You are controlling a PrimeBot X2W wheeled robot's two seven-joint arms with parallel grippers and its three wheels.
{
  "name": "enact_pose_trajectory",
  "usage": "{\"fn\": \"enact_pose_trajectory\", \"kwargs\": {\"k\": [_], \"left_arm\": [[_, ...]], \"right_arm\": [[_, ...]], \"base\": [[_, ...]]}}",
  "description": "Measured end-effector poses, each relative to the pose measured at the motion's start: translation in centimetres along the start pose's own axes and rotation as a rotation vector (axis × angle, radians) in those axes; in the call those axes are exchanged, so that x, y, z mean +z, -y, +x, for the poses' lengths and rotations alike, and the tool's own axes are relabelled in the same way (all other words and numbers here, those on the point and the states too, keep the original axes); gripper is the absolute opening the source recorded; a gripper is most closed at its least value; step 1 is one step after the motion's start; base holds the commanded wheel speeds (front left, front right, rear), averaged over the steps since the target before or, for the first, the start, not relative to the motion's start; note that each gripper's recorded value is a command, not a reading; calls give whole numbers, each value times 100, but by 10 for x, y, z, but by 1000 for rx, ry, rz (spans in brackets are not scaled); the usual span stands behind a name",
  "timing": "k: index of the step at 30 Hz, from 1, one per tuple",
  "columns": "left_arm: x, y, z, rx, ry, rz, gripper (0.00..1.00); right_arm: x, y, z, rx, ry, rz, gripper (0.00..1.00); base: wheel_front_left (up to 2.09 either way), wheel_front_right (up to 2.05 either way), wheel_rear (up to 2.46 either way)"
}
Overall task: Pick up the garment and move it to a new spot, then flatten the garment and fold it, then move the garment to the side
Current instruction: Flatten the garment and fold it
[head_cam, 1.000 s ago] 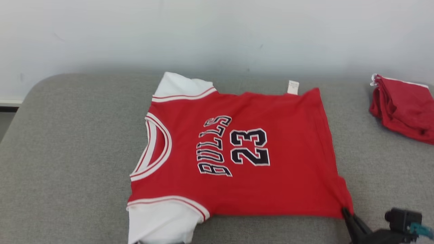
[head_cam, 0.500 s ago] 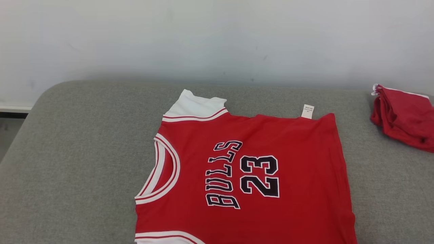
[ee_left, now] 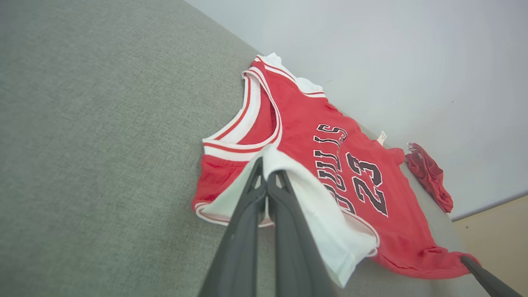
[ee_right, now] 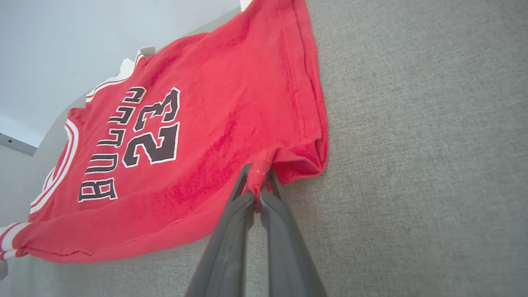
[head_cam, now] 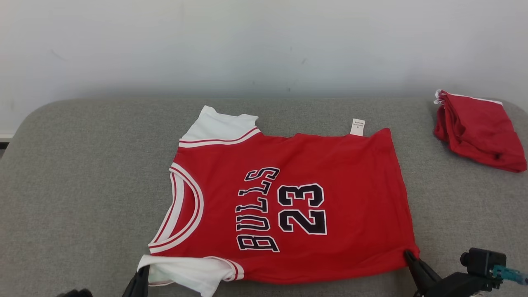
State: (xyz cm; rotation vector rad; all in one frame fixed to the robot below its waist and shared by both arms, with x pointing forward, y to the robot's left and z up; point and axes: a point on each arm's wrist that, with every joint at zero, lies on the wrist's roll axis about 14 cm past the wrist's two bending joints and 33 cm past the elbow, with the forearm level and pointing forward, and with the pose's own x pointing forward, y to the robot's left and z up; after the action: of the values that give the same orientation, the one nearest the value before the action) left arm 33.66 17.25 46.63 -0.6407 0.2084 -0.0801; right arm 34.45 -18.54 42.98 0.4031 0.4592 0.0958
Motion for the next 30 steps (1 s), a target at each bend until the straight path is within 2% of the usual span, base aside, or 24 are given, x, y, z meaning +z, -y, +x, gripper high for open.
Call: {"fn": "enact_pose_trajectory", "kwargs": {"k": [6,15,21,25,30], "left_arm": [[13,7,29,-50,-35,69,0],[10,8,76,-82,-137,140,0],[6,5,105,-96,-201,205,0],[3,-1,119,-78,-220,211,0],[1,-5,129,-66,-214,224,0]], "right_arm": [[20,-2,17,7,0,-20,0],[47,1,42,-6,3,-39,0],[50,15,60,-51,-24,-50,0],[44,22,68,-73,-61,-53,0],[47,20,72,-71,-36,-65,0]], "base": [[0,0,0],[0,0,0],[0,0,0],[0,0,0],[0,0,0]]}}
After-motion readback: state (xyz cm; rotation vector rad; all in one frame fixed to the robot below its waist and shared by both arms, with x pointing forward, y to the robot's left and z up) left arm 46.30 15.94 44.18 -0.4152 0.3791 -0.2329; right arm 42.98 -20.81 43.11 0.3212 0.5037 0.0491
